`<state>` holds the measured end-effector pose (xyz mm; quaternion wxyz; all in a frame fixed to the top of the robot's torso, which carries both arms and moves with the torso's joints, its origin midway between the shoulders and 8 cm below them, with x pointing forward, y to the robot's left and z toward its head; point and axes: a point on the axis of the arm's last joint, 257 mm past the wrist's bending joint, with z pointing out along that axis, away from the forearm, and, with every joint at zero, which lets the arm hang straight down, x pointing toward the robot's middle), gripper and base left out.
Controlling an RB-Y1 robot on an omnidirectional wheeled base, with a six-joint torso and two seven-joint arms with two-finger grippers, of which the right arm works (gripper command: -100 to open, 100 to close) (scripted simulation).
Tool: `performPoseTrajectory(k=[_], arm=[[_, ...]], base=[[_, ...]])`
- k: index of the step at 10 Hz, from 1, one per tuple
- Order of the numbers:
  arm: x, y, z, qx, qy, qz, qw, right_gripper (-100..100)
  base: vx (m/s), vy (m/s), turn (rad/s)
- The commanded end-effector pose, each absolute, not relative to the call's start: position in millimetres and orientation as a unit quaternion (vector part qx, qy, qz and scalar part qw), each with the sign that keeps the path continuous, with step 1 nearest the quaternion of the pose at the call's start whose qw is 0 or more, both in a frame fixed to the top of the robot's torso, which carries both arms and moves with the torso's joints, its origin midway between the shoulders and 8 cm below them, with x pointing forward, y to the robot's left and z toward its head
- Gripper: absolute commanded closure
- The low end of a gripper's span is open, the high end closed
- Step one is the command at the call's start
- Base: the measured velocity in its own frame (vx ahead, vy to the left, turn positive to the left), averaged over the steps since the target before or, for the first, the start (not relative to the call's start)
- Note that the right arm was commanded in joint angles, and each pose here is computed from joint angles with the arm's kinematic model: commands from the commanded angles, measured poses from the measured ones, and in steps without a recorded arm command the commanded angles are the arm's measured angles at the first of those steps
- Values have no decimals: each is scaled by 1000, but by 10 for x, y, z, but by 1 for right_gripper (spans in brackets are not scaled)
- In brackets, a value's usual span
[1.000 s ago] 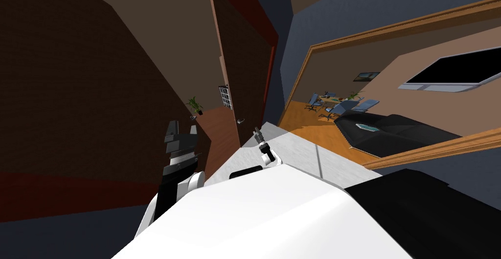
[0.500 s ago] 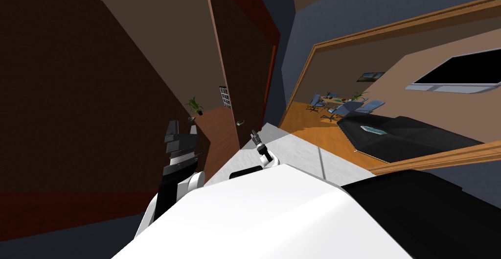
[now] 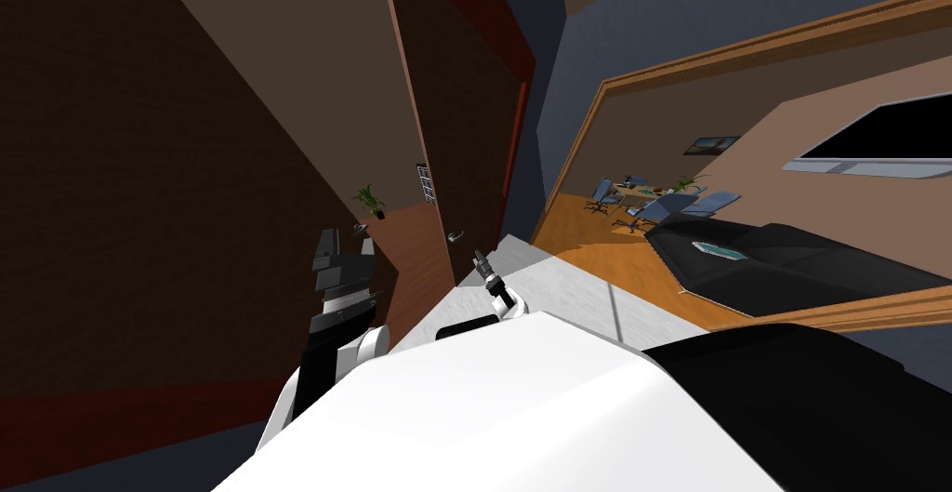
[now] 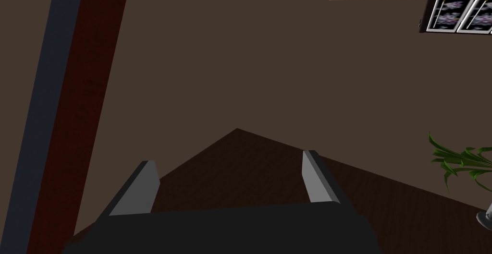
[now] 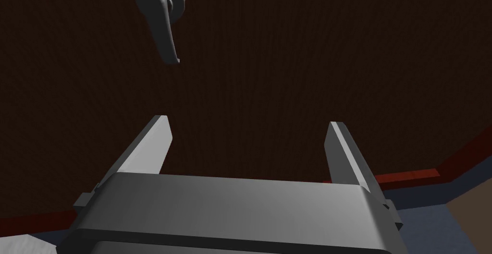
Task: Push the door open
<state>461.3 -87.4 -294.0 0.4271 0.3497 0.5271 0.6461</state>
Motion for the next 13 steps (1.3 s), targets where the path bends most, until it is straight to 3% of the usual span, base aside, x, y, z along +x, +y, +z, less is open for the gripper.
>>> performPoseTrajectory(k=[1,13], arm=[[4590,-803,-3042,349,537,645,417,-100],[4464,-413,-3637,338,595,634,360,-100]], base=[[93,-38,26],[85,-35,15]])
